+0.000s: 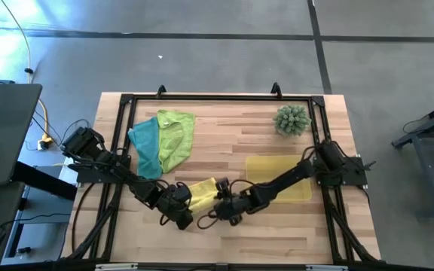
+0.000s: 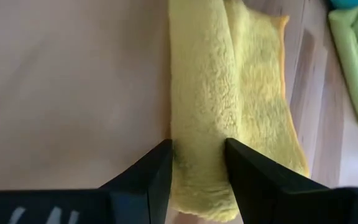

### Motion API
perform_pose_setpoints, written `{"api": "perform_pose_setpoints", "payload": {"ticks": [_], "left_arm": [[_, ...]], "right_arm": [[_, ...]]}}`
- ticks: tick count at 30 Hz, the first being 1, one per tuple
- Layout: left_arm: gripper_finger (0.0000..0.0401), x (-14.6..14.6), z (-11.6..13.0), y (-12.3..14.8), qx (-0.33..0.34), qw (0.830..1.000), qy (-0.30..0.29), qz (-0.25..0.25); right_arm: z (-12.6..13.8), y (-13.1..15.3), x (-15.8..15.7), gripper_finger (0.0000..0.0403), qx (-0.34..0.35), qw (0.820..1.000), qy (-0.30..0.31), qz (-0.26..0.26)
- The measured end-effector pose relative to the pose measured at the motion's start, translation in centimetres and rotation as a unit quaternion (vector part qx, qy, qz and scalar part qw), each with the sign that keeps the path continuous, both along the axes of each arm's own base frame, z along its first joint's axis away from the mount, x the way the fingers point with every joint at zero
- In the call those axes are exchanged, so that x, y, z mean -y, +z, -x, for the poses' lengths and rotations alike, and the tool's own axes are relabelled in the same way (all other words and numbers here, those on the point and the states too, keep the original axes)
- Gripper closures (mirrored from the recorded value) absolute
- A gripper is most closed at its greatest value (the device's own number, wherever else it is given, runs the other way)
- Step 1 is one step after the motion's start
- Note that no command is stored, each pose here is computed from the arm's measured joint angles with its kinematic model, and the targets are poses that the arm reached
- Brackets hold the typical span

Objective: Roll microfiber towels into tight, uniform cylinder then place into a basket
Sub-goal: Roll the yellow microfiber towel

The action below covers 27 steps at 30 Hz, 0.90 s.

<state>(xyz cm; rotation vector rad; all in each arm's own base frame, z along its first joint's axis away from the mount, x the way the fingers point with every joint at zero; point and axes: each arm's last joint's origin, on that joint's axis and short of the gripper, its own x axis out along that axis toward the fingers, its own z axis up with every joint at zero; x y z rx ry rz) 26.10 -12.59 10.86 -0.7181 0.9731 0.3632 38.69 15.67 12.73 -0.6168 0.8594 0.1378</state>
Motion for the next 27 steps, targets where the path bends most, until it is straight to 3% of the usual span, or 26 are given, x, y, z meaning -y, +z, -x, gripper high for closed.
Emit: {"api": "perform_pose_setpoints", "payload": {"ticks": [5,10,15,21,24,27], "left_arm": [[0.0334,0.0,0.0,0.0,0.004,0.999,-0.029,-0.021],[0.0334,0.0,0.0,0.1,0.011,0.997,-0.063,-0.052],[0.0330,-0.1,0.2,0.9,0.021,0.994,-0.087,-0.067],[0.0301,0.1,0.5,2.0,0.022,0.991,-0.126,-0.028],[0.0282,0.3,0.6,2.3,0.019,0.989,-0.148,-0.004],[0.0267,0.6,0.8,2.8,0.031,0.983,-0.182,-0.012]], "right_arm": [[-0.6,-0.8,1.3,0.0263,-0.015,1.000,-0.007,-0.013],[-1.0,-0.9,2.3,0.0269,-0.028,0.996,-0.028,-0.078],[-1.0,-1.0,3.0,0.0314,-0.050,0.991,-0.047,-0.116],[-1.1,-1.1,3.6,0.0391,-0.070,0.983,-0.050,-0.159],[-1.2,-1.1,4.2,0.0391,-0.083,0.975,-0.055,-0.198],[-1.4,-1.2,4.9,0.0393,-0.107,0.957,-0.056,-0.265]]}}
